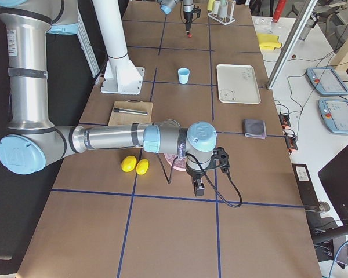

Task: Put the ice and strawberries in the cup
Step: 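Lower the left gripper onto the red strawberry and grasp it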

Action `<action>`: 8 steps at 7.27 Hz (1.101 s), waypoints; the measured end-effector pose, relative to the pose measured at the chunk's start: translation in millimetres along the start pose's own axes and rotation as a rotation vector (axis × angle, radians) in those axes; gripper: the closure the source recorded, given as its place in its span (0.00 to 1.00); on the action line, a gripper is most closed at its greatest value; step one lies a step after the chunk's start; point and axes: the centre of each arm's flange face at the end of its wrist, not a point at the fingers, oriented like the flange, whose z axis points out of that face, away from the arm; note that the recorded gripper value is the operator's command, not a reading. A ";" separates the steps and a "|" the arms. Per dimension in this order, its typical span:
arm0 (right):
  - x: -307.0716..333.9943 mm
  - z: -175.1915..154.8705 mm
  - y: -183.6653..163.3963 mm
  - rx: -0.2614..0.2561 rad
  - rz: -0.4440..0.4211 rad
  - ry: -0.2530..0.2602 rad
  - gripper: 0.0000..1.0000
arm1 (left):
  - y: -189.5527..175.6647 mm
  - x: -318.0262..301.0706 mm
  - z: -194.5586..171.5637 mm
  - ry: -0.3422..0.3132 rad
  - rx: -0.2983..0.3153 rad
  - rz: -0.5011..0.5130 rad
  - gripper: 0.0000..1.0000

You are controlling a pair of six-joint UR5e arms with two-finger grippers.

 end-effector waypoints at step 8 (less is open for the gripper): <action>0.6 1.1 1.4 -0.002 0.002 0.001 0.00 | -11.3 -2.8 23.1 0.006 -0.013 -0.005 0.96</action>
